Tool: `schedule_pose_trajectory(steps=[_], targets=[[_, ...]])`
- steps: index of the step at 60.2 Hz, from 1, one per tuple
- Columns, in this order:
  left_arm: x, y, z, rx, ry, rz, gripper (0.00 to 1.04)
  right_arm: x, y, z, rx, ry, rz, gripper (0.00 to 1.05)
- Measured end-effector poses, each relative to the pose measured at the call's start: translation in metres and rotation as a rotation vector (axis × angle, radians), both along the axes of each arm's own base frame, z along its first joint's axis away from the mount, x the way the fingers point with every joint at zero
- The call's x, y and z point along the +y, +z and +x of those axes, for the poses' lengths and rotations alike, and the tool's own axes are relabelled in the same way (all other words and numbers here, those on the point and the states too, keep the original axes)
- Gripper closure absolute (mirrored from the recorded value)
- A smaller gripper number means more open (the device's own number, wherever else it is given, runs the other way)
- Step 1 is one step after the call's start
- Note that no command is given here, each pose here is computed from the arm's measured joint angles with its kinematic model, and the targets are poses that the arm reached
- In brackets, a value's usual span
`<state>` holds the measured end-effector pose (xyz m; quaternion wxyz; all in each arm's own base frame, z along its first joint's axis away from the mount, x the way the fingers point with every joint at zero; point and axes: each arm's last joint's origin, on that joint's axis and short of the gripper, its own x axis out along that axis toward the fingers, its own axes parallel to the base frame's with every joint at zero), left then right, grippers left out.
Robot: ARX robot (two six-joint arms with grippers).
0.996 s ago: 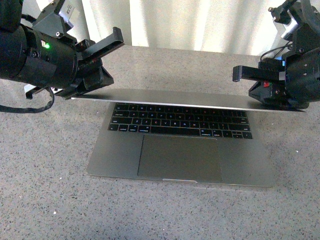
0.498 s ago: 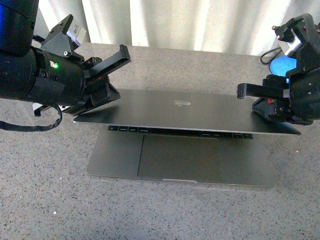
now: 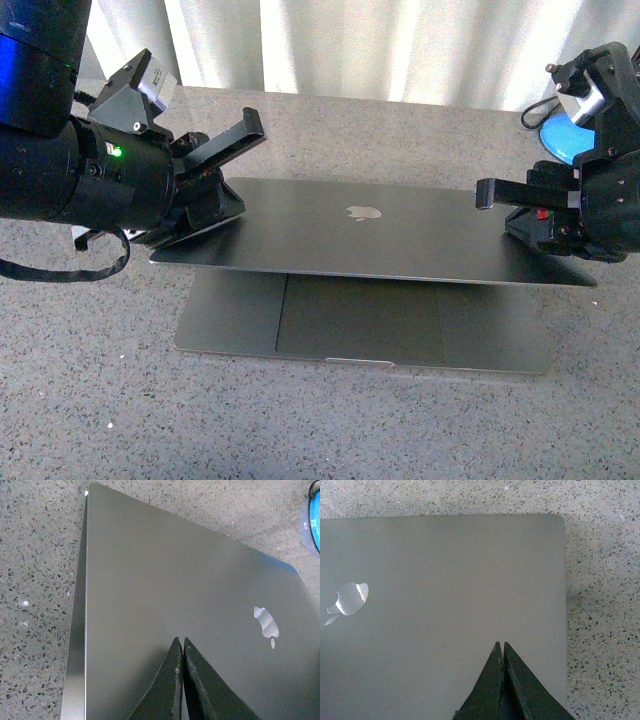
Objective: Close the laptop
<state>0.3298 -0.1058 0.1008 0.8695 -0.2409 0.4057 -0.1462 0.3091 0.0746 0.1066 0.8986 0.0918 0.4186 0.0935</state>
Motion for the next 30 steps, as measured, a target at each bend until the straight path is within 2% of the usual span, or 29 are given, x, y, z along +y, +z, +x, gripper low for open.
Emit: schedule_pose_trajectory(steps=[30], targets=[[-0.001, -0.011, -0.006, 0.028, 0.004, -0.016, 1.01, -0.001, -0.010, -0.006, 0.021, -0.005, 0.001, 1.04]])
